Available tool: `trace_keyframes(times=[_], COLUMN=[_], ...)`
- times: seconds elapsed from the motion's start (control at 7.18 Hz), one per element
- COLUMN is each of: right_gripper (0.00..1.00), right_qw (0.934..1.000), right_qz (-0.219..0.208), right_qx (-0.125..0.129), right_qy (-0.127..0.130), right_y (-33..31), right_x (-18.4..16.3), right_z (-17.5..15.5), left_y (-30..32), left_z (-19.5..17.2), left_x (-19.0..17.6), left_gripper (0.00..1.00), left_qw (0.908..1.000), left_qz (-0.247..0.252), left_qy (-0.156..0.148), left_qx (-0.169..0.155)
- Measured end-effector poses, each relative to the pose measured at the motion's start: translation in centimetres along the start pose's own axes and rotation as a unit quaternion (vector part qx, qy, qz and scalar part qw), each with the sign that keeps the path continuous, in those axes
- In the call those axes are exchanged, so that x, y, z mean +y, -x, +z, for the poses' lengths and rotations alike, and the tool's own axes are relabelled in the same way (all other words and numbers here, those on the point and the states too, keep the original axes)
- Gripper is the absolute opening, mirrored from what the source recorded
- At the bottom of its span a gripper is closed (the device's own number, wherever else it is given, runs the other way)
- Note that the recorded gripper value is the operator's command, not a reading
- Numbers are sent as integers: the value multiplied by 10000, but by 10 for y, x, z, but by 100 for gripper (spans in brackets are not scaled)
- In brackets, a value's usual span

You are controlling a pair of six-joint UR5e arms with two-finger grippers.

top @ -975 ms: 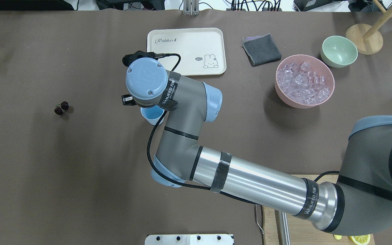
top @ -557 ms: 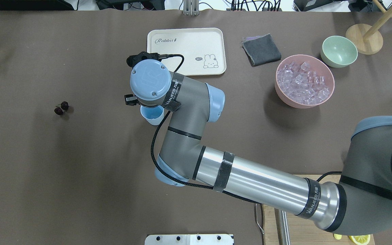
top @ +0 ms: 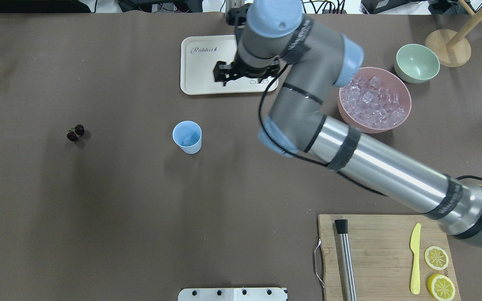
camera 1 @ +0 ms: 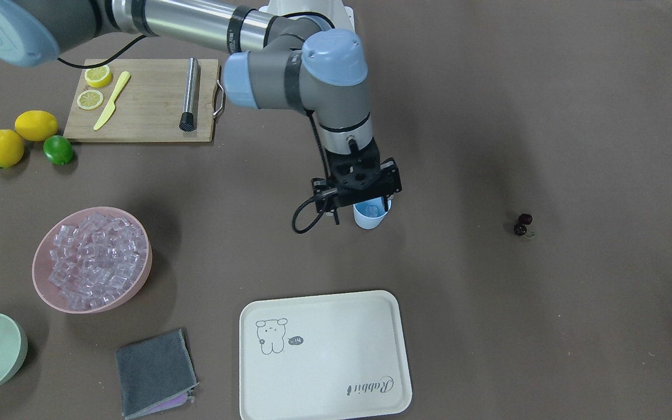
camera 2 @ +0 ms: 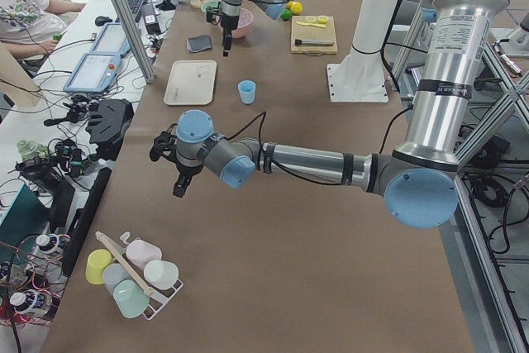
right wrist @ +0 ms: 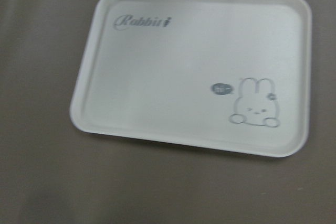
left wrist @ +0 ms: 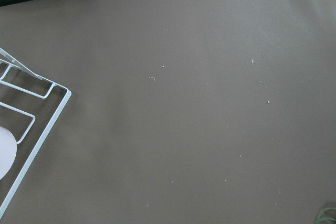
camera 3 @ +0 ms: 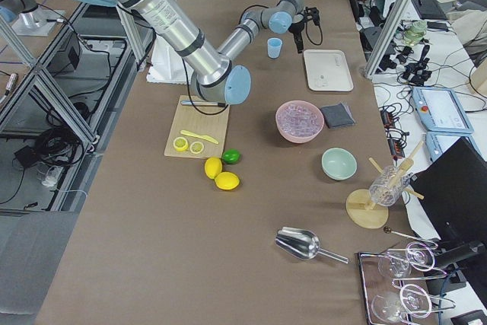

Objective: Put ice and cherries in cup
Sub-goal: 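Move the right gripper back over the pink ice bowl, then lower the right gripper into the bowl and grasp another ice cube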

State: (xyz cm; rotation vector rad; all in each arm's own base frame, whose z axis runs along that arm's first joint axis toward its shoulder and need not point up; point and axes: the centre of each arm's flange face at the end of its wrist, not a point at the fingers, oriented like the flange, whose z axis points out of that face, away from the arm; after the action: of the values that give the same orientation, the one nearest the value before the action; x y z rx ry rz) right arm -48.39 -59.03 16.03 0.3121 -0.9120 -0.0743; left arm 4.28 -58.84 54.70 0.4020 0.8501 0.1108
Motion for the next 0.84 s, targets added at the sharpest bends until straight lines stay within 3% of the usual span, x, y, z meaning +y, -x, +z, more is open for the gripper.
trace_keyframes(times=[0.28,0.42,0.84], right_gripper=[97,96,95], right_qw=[9985,9954,9828], right_qz=[-438,-853,-1746], right_qx=[92,202,182], right_qy=[302,395,578], right_y=[-141,-210,-335], right_x=[-15,-14,19], right_z=[-20,-24,-11], left_y=[1,1,-3], left_z=[1,2,-1], left_x=[0,1,0], left_gripper=[98,98,98], left_qw=[10000,10000,10000], left_qz=[-10,-9,40], left_qy=[12,15,-15], left_qx=[-1,0,11])
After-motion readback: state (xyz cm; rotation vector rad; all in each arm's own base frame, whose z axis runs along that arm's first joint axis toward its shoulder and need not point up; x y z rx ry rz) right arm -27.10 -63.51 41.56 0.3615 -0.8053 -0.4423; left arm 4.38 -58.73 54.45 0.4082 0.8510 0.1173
